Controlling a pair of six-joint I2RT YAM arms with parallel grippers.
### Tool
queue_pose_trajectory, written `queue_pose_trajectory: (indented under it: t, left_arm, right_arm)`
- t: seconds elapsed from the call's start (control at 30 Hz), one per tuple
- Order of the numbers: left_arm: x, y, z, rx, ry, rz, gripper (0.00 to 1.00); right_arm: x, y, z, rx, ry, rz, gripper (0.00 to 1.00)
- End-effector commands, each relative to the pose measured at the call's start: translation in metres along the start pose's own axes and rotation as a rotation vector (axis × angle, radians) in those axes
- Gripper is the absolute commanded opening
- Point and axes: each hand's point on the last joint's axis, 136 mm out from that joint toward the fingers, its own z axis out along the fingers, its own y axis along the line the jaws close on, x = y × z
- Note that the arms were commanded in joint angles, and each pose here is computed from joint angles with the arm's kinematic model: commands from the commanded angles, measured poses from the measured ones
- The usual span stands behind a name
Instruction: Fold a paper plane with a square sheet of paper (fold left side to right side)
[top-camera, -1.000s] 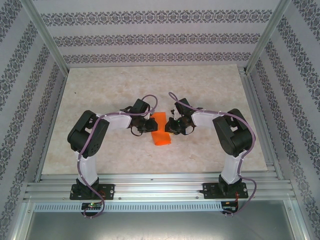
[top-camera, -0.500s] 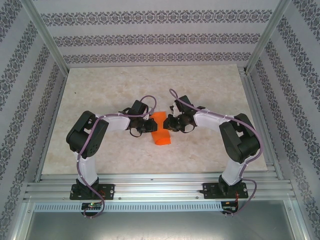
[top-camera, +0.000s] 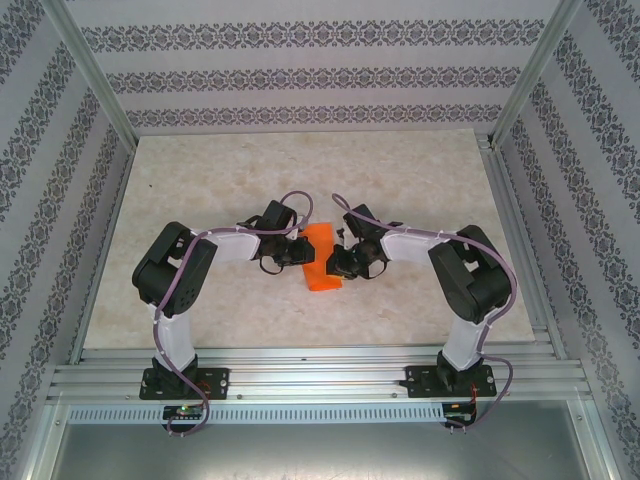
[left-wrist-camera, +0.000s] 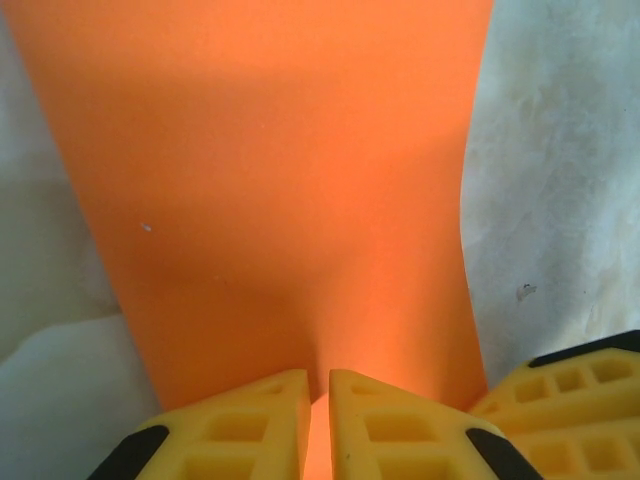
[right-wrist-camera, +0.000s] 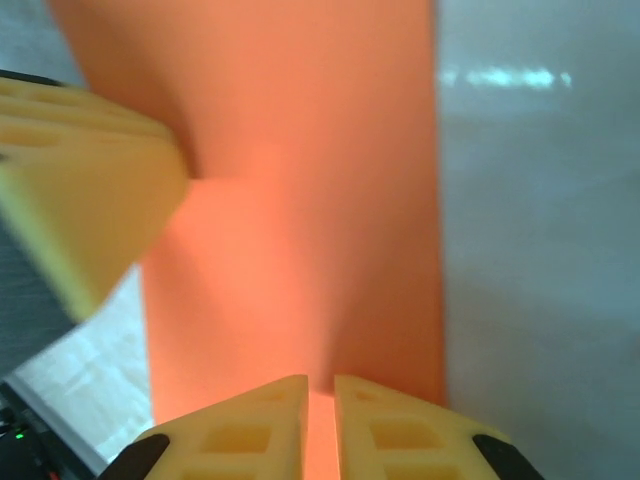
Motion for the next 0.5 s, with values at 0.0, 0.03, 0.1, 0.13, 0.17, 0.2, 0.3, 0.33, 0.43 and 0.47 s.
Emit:
queue_pose_trajectory:
  t: [0.0,0.03,0.1,0.13,0.17,0.2,0.3,0.33,0.43,0.47]
  left_arm:
    - [0.037,0.038,0.011,-0.133,0.104,-0.043,0.17]
    - [0.036,0.037,0.011,-0.132,0.101,-0.041,0.18]
    - [0.034,0.036,0.010,-0.135,0.099,-0.038,0.20]
    - [0.033,0.035,0.009,-0.138,0.097,-0.035,0.20]
    - [0.032,0.034,0.009,-0.139,0.095,-0.033,0.22]
    - [0.030,0.034,0.007,-0.142,0.093,-0.033,0.23]
    - [0.022,0.031,0.005,-0.141,0.077,-0.031,0.28]
    - [0.019,0.030,0.004,-0.139,0.072,-0.030,0.29]
    - [0.008,0.031,0.000,-0.146,0.052,-0.028,0.30]
    - [0.004,0.031,-0.001,-0.147,0.047,-0.029,0.30]
  right_arm:
    - [0.015,-0.024,0.010,0.097,0.039,0.007,0.15]
    - [0.016,-0.027,0.010,0.114,0.040,0.008,0.15]
    - [0.018,-0.033,0.009,0.146,0.048,0.002,0.15]
    - [0.019,-0.036,0.009,0.162,0.052,0.001,0.15]
    - [0.020,-0.038,0.009,0.172,0.057,-0.003,0.15]
    - [0.021,-0.039,0.010,0.180,0.060,-0.005,0.15]
    - [0.023,-0.042,0.011,0.190,0.069,-0.004,0.15]
    - [0.024,-0.044,0.012,0.195,0.073,-0.004,0.15]
    - [0.026,-0.046,0.015,0.203,0.082,-0.005,0.15]
    - [0.026,-0.047,0.015,0.205,0.082,-0.005,0.15]
